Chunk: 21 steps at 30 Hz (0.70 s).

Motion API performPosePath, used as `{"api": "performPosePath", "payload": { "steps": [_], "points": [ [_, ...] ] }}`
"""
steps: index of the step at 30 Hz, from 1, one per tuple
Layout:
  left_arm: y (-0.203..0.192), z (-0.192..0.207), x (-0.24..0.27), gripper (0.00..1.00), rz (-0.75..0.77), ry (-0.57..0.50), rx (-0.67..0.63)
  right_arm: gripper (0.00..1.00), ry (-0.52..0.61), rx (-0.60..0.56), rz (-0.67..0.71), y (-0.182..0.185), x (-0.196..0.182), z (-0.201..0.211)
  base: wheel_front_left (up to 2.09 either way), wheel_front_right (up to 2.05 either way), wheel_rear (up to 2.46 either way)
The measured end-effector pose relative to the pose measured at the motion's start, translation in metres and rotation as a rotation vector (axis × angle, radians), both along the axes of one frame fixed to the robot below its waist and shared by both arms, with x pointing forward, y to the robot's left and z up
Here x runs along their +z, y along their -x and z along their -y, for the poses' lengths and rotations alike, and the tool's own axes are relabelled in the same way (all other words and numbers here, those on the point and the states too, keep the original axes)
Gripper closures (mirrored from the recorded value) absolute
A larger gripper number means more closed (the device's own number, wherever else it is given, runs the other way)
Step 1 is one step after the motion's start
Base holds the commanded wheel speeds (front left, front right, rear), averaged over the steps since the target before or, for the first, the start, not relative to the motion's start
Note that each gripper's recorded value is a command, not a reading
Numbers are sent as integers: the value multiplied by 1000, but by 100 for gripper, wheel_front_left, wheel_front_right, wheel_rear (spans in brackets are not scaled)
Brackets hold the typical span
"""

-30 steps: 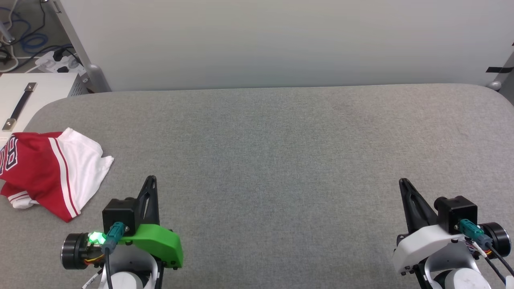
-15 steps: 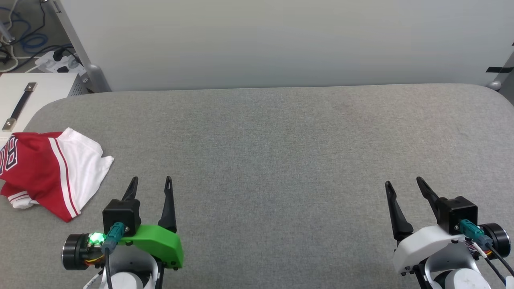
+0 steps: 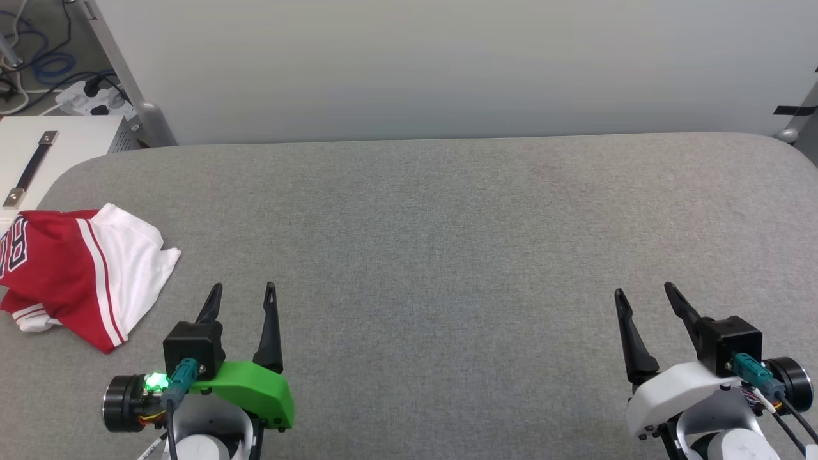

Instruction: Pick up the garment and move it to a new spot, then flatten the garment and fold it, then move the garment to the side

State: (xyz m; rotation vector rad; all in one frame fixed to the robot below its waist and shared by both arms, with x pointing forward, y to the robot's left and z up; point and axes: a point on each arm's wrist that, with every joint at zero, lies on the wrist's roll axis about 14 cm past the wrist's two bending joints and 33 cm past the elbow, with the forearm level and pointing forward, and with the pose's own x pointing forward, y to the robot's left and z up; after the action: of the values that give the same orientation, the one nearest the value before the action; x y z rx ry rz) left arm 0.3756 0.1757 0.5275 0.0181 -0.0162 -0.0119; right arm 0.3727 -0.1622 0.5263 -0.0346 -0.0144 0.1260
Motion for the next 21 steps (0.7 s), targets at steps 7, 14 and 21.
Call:
{"api": "performPosePath", "payload": {
  "steps": [7,14,21],
  "points": [
    [0,1,-1,0,5,9,-2,0,-2,0,5,0,0,0,0,0,0],
    [1,1,-2,0,10,17,-5,0,-4,2,19,0,1,0,0,0,0],
    [1,3,-1,0,22,33,-13,0,-3,4,31,0,2,-1,0,0,0]
  ]
}}
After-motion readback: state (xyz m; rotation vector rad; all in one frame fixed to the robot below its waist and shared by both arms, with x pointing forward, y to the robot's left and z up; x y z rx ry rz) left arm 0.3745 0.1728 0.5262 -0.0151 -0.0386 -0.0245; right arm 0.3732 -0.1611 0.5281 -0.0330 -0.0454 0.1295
